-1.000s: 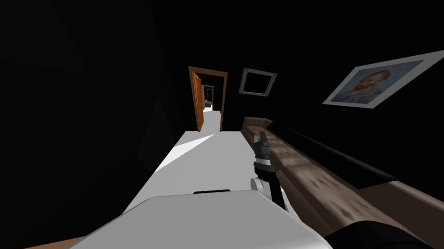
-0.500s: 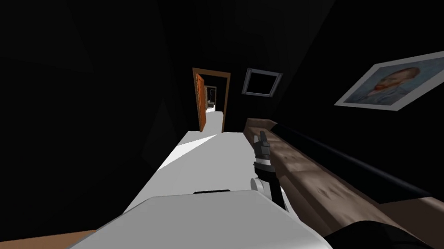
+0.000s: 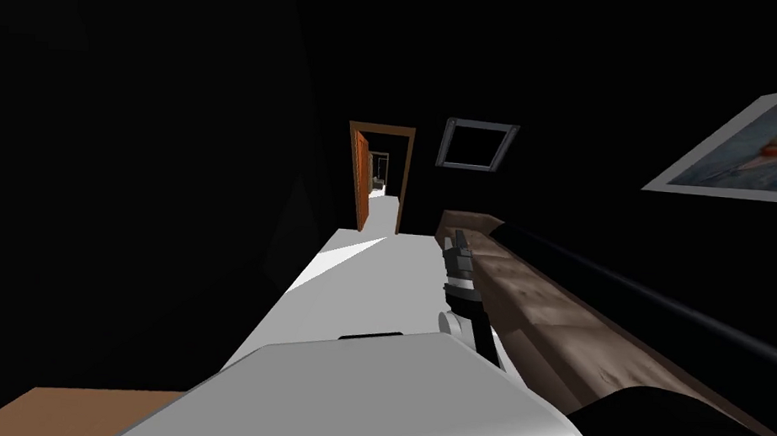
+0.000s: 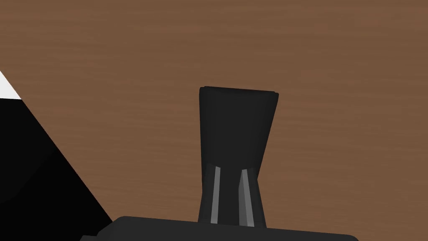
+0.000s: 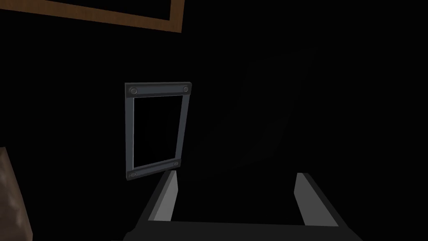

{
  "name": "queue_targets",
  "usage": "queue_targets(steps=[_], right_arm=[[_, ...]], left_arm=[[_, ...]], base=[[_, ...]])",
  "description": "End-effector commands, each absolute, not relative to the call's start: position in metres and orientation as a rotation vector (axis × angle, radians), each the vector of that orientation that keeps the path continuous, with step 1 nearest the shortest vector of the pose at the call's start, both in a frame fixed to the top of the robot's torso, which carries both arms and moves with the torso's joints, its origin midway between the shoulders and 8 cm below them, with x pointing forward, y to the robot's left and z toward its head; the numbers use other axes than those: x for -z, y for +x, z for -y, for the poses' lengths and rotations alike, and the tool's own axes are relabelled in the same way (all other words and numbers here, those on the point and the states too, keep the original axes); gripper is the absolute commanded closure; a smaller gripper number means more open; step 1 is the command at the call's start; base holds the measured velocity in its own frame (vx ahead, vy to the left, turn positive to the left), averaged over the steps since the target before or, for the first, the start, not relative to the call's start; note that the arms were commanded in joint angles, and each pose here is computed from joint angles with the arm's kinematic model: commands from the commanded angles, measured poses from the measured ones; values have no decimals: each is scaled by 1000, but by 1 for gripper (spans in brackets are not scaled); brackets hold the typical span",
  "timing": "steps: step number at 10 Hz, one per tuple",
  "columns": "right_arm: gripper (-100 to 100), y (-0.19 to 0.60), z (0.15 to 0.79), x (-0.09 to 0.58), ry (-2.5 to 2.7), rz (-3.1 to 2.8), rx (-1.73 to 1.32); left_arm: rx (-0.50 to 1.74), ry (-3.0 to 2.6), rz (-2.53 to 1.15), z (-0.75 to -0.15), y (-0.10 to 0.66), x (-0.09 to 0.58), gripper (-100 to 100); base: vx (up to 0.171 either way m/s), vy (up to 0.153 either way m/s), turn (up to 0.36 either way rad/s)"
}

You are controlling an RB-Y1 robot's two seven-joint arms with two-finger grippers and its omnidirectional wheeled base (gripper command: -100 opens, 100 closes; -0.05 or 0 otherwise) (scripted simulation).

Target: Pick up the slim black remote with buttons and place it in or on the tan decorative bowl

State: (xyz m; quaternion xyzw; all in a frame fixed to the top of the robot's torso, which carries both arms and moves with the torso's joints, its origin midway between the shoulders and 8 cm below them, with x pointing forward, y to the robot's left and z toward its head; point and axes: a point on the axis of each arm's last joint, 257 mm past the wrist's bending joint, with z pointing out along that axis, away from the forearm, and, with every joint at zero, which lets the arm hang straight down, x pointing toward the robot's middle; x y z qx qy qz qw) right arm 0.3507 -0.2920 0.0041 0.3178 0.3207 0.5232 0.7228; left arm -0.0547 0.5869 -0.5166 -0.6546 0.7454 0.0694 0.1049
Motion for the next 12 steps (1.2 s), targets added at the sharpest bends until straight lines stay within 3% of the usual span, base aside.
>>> queue_targets(steps=[1, 12], right_arm=[[0, 351, 292, -4, 702, -708, -1155], [0, 351, 292, -4, 702, -708, -1155]], left_arm=[[-249, -1839, -2202, -609, -44, 510, 100], [-325, -1339, -2182, -693, 62, 461, 100]], base=[[94, -7, 211], [99, 1, 171]])
